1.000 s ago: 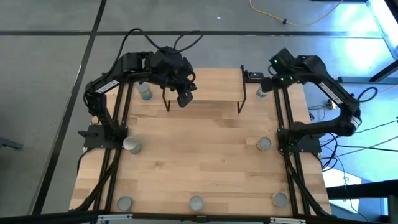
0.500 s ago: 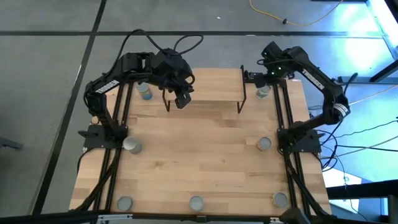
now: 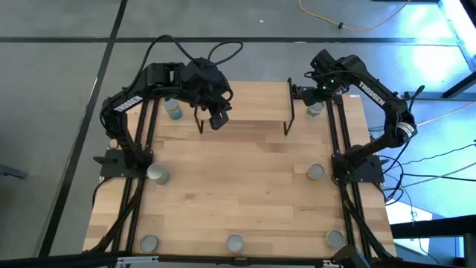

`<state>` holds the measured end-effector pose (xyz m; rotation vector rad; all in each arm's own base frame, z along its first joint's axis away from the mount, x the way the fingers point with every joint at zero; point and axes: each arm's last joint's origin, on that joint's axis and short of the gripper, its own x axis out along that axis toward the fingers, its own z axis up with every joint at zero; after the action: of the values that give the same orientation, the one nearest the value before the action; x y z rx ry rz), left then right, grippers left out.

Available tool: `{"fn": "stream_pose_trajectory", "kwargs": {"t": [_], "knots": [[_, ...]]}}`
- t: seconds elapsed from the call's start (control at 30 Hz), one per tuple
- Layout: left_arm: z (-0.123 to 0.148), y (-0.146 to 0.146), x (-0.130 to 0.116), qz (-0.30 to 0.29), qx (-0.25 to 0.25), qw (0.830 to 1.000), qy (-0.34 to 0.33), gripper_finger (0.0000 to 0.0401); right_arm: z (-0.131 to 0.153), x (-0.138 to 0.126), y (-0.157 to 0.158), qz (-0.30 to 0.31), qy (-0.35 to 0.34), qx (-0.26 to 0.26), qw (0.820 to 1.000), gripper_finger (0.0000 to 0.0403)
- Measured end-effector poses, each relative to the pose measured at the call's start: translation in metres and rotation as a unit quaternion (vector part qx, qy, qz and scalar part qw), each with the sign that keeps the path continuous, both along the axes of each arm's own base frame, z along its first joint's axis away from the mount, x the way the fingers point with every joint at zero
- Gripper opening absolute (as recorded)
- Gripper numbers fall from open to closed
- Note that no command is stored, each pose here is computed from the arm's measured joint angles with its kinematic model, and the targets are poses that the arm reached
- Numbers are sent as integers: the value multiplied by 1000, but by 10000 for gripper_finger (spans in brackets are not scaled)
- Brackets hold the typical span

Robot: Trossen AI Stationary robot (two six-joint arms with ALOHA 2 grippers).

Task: Pick and place cans onto a shelf
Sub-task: Put the canned mixed vegetable on the shelf

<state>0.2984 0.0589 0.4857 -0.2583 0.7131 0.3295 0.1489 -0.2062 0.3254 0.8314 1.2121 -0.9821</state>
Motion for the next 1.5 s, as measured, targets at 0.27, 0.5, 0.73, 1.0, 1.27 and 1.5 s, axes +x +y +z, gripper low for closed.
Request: {"fn": "stream_pose_trajectory", "kwargs": {"t": [0.27, 0.5, 0.73, 1.0, 1.27, 1.5], "knots": [[-1, 0, -1, 0, -1, 1000, 7, 61, -1, 2, 0, 10, -23, 16, 1000, 84], [-1, 0, -1, 0, -2, 1000, 7, 61, -16, 9, -13, -19, 23, 20, 999, 106], [-1, 0, -1, 2, -4, 1000, 7, 61, -44, 23, -32, -18, 42, 49, 998, 107], [-1, 0, -1, 3, -5, 1000, 6, 61, -73, 29, -48, -19, 81, 86, 993, 107], [-1, 0, -1, 3, -5, 1000, 6, 61, -76, 18, -57, -24, 90, 90, 992, 107], [-1, 0, -1, 1, -3, 1000, 7, 61, -74, 13, -56, 0, 50, 119, 992, 107]]}}
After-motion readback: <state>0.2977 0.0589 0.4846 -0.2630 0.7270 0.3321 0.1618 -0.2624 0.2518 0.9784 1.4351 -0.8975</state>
